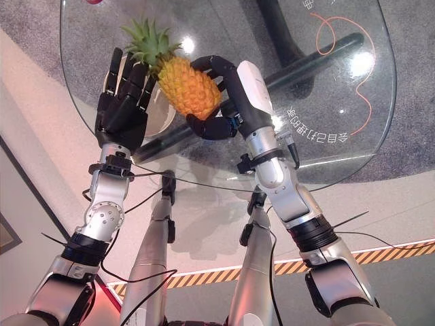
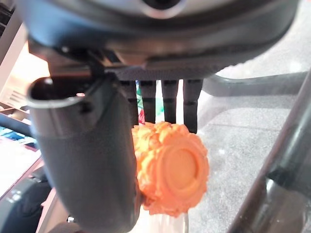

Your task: Pick up the fruit to the plate

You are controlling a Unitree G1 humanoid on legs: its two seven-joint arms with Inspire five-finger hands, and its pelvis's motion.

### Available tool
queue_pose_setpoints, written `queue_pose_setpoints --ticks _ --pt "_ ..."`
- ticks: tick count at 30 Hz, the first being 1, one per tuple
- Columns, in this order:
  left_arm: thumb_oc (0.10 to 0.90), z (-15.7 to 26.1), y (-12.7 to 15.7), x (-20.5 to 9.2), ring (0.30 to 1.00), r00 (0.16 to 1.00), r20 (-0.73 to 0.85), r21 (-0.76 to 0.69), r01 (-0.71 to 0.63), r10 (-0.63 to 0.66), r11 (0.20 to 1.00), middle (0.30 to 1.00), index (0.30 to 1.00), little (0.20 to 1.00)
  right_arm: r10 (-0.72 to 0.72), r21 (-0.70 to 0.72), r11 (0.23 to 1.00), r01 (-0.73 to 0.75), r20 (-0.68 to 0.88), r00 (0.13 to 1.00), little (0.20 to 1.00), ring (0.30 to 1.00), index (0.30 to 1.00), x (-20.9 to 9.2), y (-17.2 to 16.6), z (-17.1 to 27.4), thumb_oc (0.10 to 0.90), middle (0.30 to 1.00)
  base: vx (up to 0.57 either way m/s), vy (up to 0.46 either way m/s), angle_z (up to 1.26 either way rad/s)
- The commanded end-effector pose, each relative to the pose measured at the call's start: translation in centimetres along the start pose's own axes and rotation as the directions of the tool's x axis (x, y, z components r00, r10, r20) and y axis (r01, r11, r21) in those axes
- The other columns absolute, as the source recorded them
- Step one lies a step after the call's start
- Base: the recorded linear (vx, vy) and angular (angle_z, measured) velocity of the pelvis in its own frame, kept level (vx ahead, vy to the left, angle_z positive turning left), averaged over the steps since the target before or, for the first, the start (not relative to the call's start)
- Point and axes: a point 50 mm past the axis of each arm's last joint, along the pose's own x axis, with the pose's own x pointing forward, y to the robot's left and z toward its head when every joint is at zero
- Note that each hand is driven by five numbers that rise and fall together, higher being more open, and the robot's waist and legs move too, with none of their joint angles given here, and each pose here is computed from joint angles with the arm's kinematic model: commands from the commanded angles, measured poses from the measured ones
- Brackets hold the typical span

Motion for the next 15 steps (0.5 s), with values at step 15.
queue_pose_setpoints --ticks 15 --pt "0.800 5.12 -5.23 1.16 0.900 0.943 0.324 0.104 0.046 -0.077 0.994 0.900 0.900 0.900 -0.052 0.069 0.998 0.014 0.591 0.805 0.200 0.300 0.300 0.88 -1.70 12.46 0.100 0.300 0.00 0.000 0.00"
